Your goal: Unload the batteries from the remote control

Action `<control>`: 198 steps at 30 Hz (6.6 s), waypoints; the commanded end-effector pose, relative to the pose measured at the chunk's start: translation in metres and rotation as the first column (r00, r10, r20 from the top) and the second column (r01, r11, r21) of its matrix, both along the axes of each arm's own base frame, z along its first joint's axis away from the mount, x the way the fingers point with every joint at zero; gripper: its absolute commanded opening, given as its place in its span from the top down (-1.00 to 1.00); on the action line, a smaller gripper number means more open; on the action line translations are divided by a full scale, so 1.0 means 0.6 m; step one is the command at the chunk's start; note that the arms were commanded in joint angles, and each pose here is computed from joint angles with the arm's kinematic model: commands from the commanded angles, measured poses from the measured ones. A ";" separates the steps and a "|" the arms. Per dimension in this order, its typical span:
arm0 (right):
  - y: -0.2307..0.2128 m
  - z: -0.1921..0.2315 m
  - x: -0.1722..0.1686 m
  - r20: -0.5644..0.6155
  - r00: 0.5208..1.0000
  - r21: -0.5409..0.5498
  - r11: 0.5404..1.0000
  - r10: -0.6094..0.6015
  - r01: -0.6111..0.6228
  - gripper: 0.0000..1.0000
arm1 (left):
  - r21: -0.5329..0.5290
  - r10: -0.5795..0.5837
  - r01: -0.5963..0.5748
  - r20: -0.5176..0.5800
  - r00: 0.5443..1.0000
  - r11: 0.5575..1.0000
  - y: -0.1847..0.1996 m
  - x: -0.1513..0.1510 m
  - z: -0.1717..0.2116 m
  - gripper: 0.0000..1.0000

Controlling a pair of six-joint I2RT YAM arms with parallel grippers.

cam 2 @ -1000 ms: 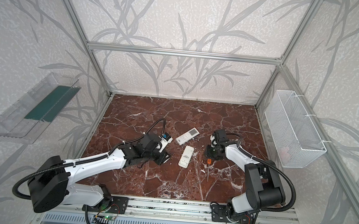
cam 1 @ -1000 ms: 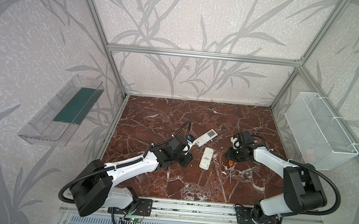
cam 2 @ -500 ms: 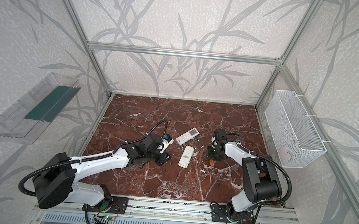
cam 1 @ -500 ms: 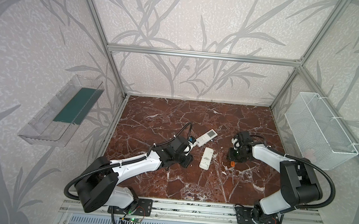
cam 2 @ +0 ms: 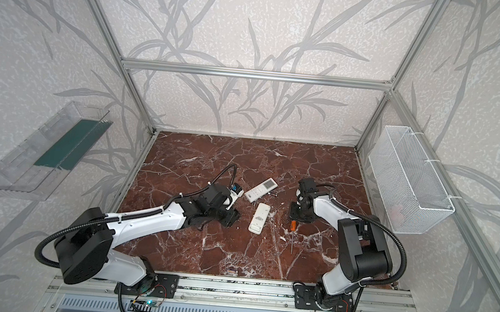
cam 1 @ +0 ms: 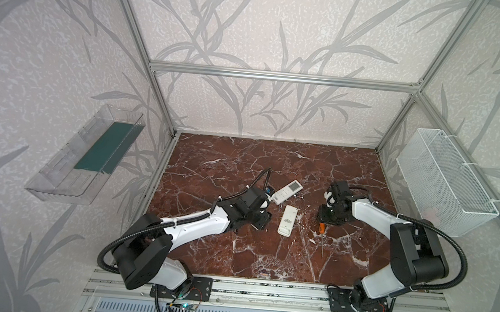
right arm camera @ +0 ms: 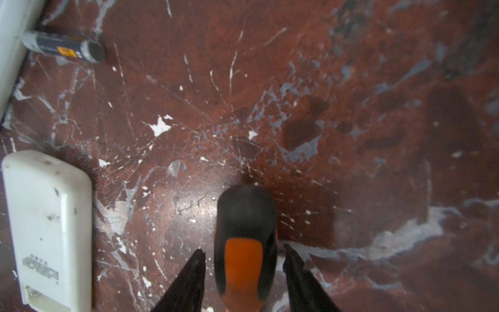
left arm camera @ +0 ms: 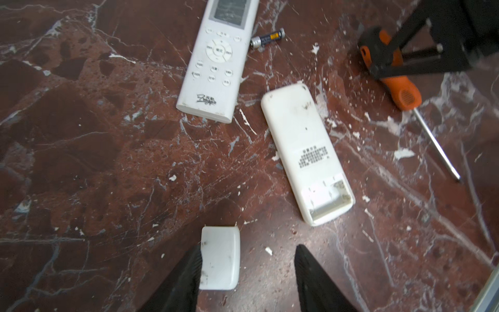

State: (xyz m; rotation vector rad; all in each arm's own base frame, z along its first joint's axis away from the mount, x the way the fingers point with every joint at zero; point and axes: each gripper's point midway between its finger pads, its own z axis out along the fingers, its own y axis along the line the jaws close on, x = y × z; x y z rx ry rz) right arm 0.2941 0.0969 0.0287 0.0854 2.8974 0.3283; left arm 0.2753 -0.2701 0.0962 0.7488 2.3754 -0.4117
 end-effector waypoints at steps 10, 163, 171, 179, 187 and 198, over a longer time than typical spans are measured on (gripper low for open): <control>0.025 0.137 0.019 0.243 0.970 0.137 0.990 -0.012 -0.022 -0.02 | 0.241 -0.051 0.056 -0.026 0.998 0.969 -0.066 0.135 -0.039 -0.64; 0.356 0.090 0.130 0.338 0.796 -0.147 0.863 0.503 -0.483 0.33 | -0.522 0.354 -0.587 -0.481 0.802 0.619 0.139 0.188 0.059 0.08; 0.373 0.154 0.096 0.464 0.673 -0.211 0.810 0.576 -0.548 0.40 | -0.655 0.186 -0.455 -0.439 0.879 0.603 0.110 0.182 0.109 0.05; 0.399 0.226 0.066 0.597 0.559 -0.181 0.776 0.575 -0.605 0.44 | -0.693 0.065 -0.382 -0.437 0.897 0.611 0.085 0.168 0.127 -0.09; 0.416 0.234 0.049 0.597 0.516 -0.178 0.729 0.614 -0.661 0.46 | -0.709 -0.023 -0.338 -0.446 0.894 0.619 0.055 0.151 0.131 0.01; 0.424 0.241 0.036 0.596 0.485 -0.172 0.692 0.640 -0.701 0.45 | -0.734 -0.050 -0.339 -0.452 0.891 0.589 0.041 0.155 0.138 0.35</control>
